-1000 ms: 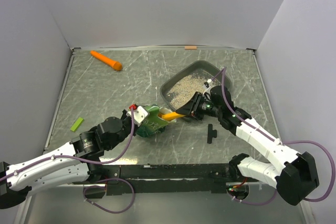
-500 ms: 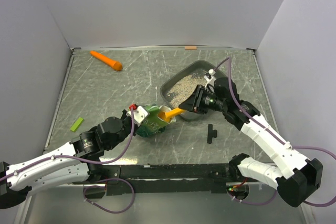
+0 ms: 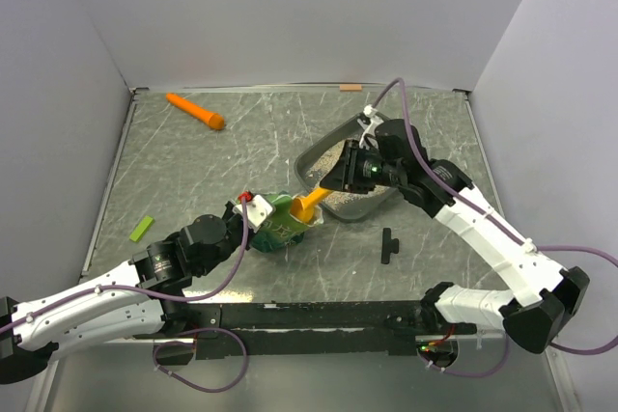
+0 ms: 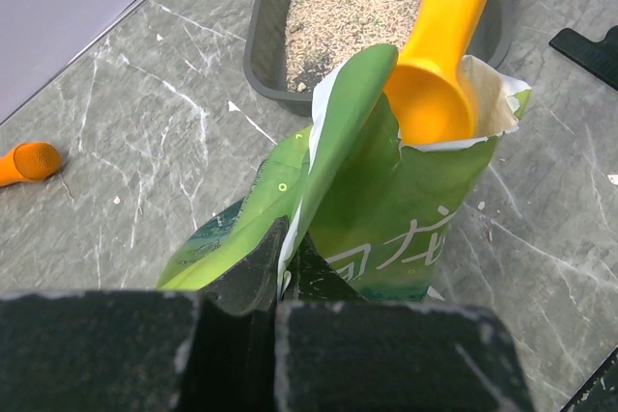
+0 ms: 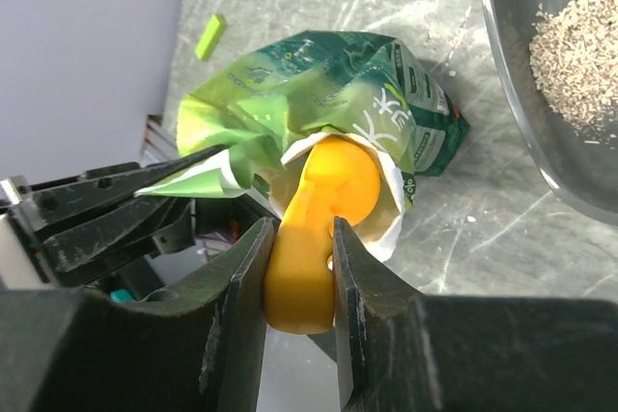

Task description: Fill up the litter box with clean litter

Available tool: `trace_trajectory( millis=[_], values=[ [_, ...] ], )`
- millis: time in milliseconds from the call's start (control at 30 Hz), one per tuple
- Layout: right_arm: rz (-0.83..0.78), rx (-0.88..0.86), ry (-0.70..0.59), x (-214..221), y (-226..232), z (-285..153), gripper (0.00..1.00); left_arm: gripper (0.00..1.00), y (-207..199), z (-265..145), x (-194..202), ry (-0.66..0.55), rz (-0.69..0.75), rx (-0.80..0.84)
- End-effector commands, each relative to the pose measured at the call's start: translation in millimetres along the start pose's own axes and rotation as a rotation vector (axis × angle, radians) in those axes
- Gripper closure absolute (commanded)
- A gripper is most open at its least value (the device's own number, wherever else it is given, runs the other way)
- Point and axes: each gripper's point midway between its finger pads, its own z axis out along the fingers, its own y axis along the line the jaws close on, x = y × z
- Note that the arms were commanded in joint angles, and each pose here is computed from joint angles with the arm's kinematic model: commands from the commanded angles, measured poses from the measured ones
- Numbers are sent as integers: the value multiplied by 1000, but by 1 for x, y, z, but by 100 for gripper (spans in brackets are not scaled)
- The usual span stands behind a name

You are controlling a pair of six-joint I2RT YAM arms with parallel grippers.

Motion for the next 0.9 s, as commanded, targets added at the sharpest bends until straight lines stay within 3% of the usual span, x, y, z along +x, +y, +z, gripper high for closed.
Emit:
trace_trajectory(
  millis=[0, 467, 867],
  values=[
    [-70, 71, -8, -3, -2, 5, 100, 99, 13, -4, 0, 28, -5, -62],
    [12, 80, 107, 49, -20, 79, 100, 99, 26, -7, -3, 18, -19, -133],
    [310, -67, 155, 101, -50, 93, 100, 99, 31, -8, -1, 18, -19, -157]
  ],
)
